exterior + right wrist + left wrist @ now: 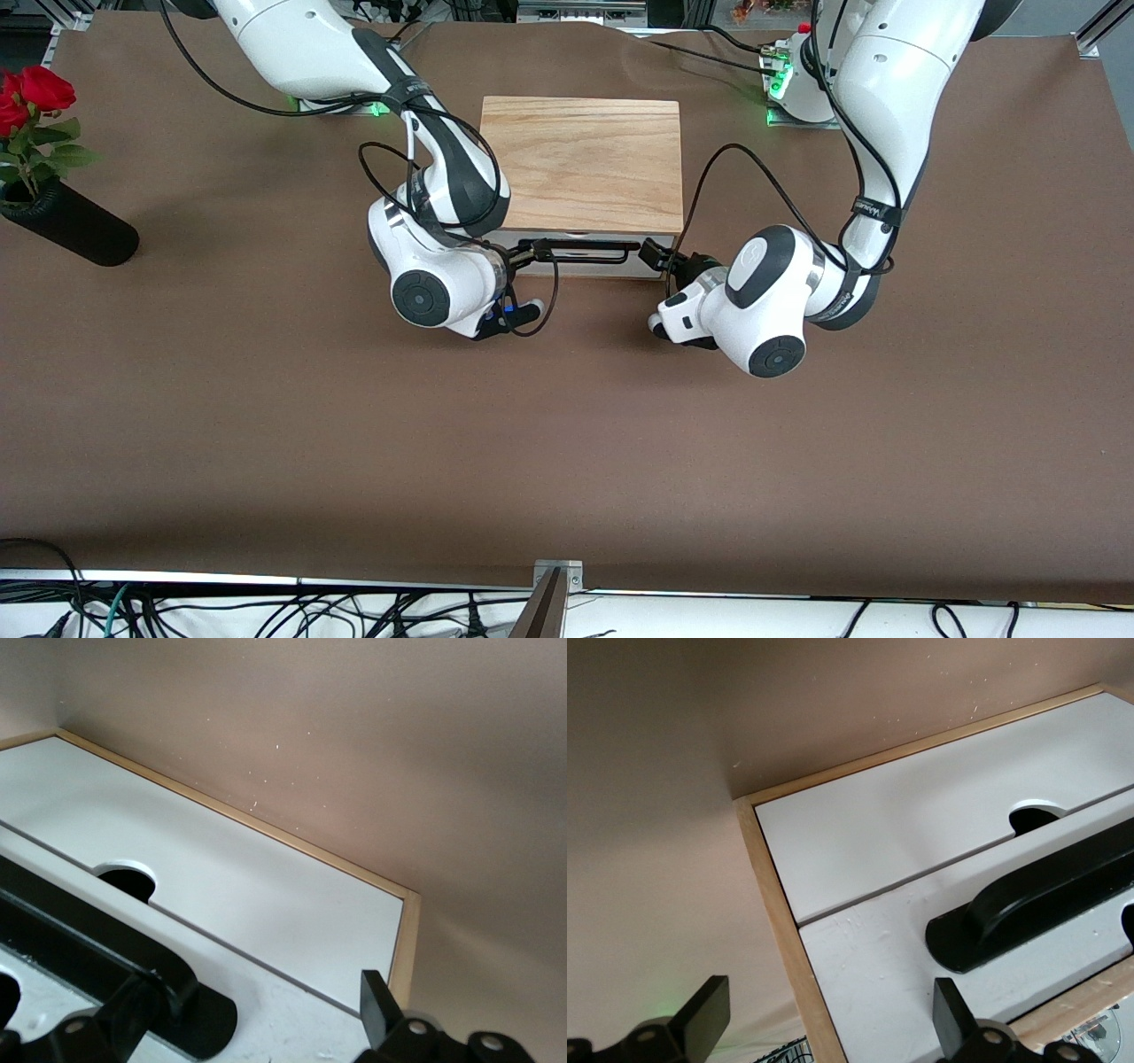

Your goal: Close drawer with both arms simultaneously

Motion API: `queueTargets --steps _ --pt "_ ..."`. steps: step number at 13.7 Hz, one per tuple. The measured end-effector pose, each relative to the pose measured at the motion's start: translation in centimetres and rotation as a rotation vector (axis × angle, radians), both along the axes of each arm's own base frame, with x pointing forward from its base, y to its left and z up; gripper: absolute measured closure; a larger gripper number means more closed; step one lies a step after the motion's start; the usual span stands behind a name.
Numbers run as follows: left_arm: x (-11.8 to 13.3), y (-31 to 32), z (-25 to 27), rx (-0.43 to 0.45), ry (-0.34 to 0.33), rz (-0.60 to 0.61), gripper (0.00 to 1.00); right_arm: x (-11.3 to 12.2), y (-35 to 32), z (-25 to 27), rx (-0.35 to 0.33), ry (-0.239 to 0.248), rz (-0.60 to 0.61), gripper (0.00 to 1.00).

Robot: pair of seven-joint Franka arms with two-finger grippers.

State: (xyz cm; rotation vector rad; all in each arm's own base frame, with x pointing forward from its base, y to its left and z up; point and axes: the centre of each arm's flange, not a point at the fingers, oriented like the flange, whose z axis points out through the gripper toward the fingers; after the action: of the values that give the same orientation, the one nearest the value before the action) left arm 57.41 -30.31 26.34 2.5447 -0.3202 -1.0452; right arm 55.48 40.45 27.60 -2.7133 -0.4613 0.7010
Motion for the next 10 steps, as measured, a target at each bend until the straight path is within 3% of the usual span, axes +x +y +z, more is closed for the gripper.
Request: queueTargets --steps 3,10 --pt "1.0 0.5 2.0 0.006 -0.052 -0.023 0.0 0.0 0.0 0.0 0.0 0.0 0.0 0.0" --pt "4.4 4.9 10.8 0.204 -0.325 -0.116 0.0 0.5 0.4 2.6 0.018 -0.009 0.018 0.0"
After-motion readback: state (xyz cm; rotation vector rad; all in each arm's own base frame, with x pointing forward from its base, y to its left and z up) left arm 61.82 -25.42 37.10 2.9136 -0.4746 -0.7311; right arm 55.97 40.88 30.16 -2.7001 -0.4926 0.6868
